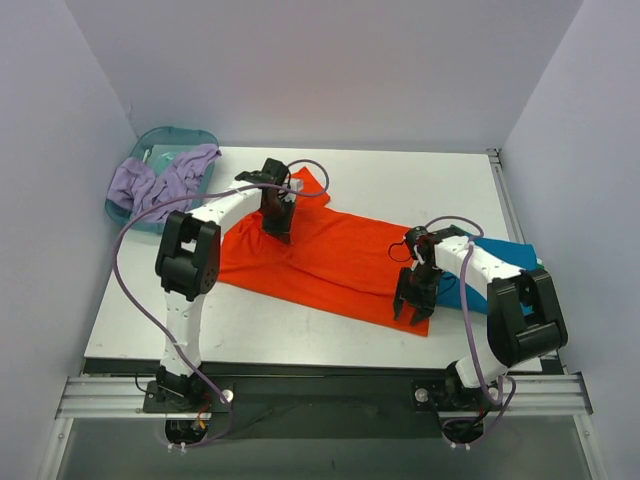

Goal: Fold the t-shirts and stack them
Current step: Fold the flattened tshirt in 1/3 of the way

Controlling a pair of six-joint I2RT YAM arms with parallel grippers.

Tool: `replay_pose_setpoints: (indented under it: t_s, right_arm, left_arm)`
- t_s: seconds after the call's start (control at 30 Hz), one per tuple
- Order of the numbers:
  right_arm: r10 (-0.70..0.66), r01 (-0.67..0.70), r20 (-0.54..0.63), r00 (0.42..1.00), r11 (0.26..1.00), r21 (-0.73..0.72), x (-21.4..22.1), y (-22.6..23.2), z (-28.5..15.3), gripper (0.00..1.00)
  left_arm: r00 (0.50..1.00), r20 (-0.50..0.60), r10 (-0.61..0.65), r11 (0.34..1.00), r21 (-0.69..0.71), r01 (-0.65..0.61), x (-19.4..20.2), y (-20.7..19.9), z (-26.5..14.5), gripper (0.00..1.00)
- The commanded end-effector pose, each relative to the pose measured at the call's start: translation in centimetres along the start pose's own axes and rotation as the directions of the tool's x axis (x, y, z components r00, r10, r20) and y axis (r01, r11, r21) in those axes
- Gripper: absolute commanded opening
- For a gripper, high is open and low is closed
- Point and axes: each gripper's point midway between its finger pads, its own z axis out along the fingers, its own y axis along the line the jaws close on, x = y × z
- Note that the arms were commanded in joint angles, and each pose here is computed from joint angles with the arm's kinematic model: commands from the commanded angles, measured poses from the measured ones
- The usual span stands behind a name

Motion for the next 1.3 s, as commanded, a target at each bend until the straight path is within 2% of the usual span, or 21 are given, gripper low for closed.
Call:
replay_pose_setpoints:
  t_s: [0.0, 0.67, 0.87, 0.9, 1.0, 1.17, 1.27]
  right_arm:
    - [0.009, -0.007, -0.045, 0.999, 0.998, 0.056, 1.1, -0.9, 0.1, 0.41]
    - [-0.010, 0.013, -0.047, 0.999, 0.998, 0.057, 0.4, -0.3, 0.1, 0.41]
    - [-0.012, 0.015, -0.055, 0.998, 0.998, 0.060, 0.4, -0.3, 0.2, 0.41]
    - [-0.012, 0.015, -0.053, 0.999, 0.998, 0.060, 0.3, -0.3, 0.3, 0.41]
    - [-0.014, 0.017, -0.049, 0.999, 0.998, 0.061, 0.2, -0.2, 0.2, 0.41]
    - [-0.016, 0.019, -0.041, 0.999, 0.998, 0.054, -0.2, 0.1, 0.0, 0.41]
    - [-0.020, 0.022, -0.037, 0.999, 0.999, 0.048, -0.4, 0.4, -0.2, 0.41]
  left_arm:
    - [0.999, 0.009, 0.044, 0.999, -0.001, -0.044, -0.9, -0.6, -0.6, 0.00]
    - [0.998, 0.064, 0.006, 0.998, 0.059, -0.010, -3.1, -2.5, -1.5, 0.00]
    - [0.998, 0.070, -0.006, 0.996, 0.087, 0.000, -3.4, -3.2, -1.7, 0.11]
    - [0.997, 0.074, -0.008, 0.996, 0.089, 0.002, -3.5, -3.2, -1.7, 0.18]
    - [0.994, 0.109, -0.019, 0.993, 0.118, 0.006, -4.4, -4.0, -2.7, 0.24]
    - [0.980, 0.180, -0.086, 0.975, 0.219, 0.046, -6.9, -6.4, -4.6, 0.31]
    - [0.976, 0.186, -0.111, 0.963, 0.262, 0.060, -7.5, -7.4, -5.3, 0.33]
